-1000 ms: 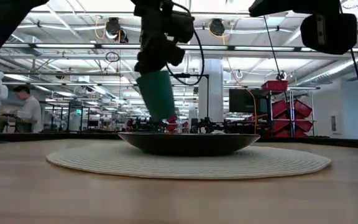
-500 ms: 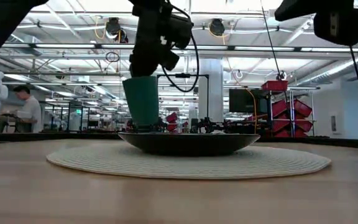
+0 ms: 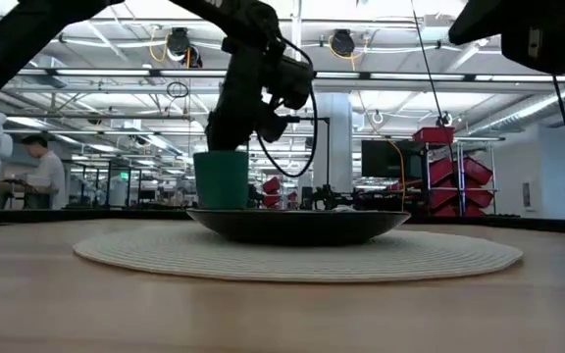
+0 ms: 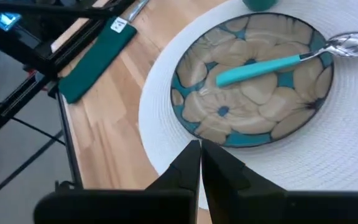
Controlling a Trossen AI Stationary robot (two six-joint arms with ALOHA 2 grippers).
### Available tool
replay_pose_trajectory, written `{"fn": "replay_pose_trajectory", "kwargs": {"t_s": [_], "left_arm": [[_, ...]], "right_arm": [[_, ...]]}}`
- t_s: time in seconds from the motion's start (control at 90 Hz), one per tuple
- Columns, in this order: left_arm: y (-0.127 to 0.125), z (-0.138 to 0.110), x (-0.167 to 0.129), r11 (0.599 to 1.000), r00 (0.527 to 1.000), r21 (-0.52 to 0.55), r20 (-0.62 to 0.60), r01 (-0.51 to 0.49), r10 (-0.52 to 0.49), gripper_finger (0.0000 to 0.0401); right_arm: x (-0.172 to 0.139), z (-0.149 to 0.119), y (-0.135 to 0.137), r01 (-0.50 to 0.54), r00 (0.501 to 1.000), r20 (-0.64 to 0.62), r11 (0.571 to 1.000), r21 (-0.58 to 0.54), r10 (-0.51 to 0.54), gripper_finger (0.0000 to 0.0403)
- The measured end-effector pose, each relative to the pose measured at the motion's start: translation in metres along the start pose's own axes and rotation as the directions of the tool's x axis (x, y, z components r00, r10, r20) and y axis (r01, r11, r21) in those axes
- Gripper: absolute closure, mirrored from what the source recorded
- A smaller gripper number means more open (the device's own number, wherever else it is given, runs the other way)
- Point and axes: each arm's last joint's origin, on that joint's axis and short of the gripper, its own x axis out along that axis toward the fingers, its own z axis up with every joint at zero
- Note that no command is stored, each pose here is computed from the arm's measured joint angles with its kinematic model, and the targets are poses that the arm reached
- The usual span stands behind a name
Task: Set table place
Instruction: Put the dark green cup on the top left of the white table mat, then put the blue spoon on the right side of the white table mat
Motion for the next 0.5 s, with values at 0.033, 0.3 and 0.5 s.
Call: {"fn": "replay_pose_trajectory", "kwargs": {"t_s": [0.033,0.3,0.5], "left_arm": [[0.0000,0.0000,0.0000,1.000,1.000,-0.012,0.000,0.000,0.000,0.0401],[0.0000,0.0000,0.0000,1.000,1.000,-0.018,0.000,0.000,0.000,0.0349],[0.0002,-0.0023,-0.0016,1.000,1.000,-0.020,-0.013,-0.001,0.001,0.0285]], "right_arm": [[-0.0006,-0.0002,-0.0006,0.004,1.000,-0.002,1.000,0.002,-0.004,0.0403],[-0.0021,0.0011,-0.0022,0.013,1.000,0.002,1.000,0.003,-0.013,0.0403],[-0.0022,0.0012,-0.0035,0.030,0.999,0.018,1.000,-0.007,-0.030,0.0403]]}}
